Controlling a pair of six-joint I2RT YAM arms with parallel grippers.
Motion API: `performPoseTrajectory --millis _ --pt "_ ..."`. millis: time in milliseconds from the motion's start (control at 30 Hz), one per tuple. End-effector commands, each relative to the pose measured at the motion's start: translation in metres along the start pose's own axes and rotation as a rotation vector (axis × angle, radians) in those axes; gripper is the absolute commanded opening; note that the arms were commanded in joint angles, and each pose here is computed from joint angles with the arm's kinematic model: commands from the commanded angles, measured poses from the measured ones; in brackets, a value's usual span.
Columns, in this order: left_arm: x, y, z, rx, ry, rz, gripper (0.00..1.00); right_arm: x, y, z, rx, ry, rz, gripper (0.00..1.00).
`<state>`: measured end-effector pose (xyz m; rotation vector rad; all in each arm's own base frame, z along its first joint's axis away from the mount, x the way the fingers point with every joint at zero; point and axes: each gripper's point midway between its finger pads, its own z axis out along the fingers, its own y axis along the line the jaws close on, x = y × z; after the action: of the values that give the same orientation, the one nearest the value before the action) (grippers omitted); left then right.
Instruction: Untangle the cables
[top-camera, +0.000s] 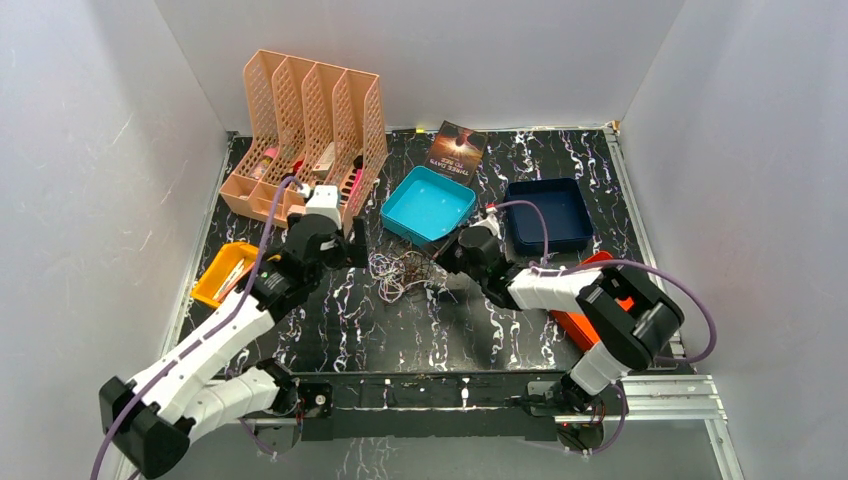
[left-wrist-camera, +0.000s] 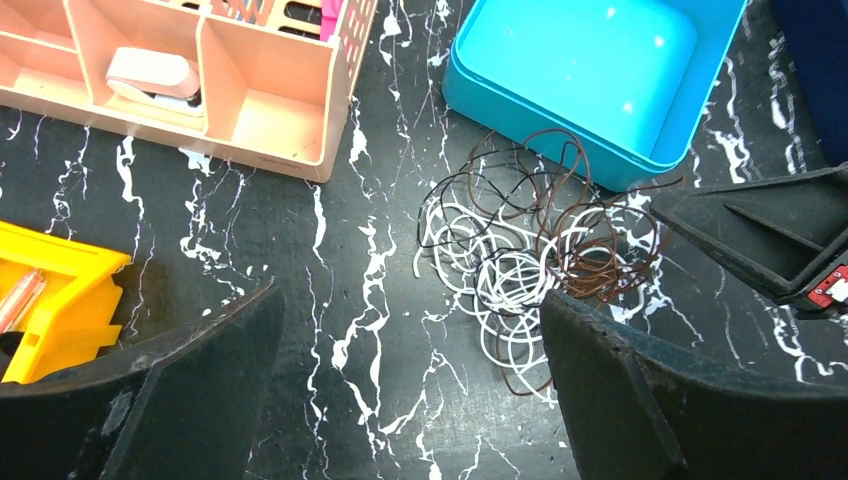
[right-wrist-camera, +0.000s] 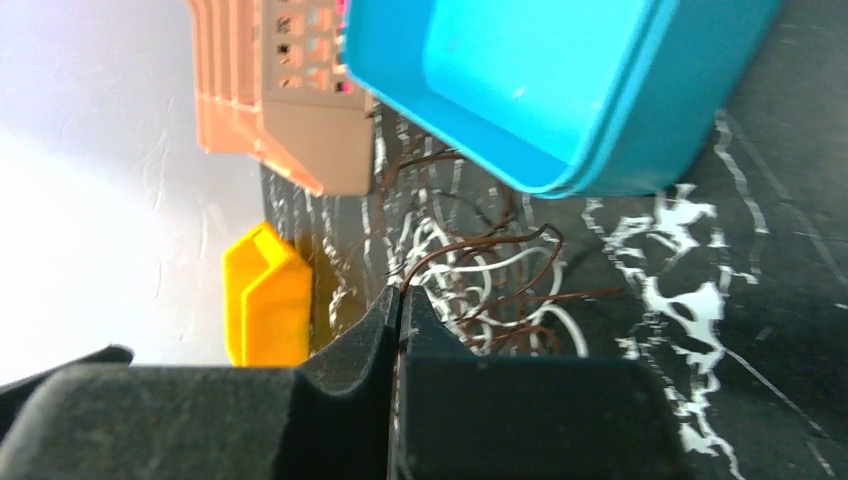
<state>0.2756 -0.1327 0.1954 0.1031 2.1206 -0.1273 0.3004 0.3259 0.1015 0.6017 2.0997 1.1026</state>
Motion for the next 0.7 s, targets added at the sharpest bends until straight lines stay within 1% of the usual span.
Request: performPoseTrajectory --millis 0,133,267,367,500,600,667 --pt "-0.016 0.01 -0.017 0.001 -0.133 -0.101 0.98 -0.009 0.08 -0.022 -0.24 0.028 -0.106 0.03" --pt "-0.024 0.008 -0.03 0.06 -0.217 -0.143 0.98 0.0 0.093 -0.039 -0.287 0.107 -0.193 0.03" --pt "-0.035 -0.005 -0.041 0.177 -0.312 -0.137 0.98 0.004 0.11 -0.056 -0.344 0.152 -0.265 0.03" --pt "-0.043 -0.015 -0.05 0.268 -0.406 -0.13 0.98 0.004 0.125 -0.068 -0.388 0.175 -0.317 0.04" --pt "-0.051 -0.031 -0.063 0.401 -0.547 -0.108 0.98 0.009 0.133 -0.075 -0.399 0.229 -0.369 0.04" --pt "-0.051 -0.044 -0.067 0.479 -0.59 -0.075 0.98 0.014 0.144 -0.089 -0.449 0.278 -0.402 0.03" --pt "-0.051 -0.056 -0.068 0.543 -0.596 -0.035 0.99 0.015 0.149 -0.098 -0.472 0.3 -0.443 0.03"
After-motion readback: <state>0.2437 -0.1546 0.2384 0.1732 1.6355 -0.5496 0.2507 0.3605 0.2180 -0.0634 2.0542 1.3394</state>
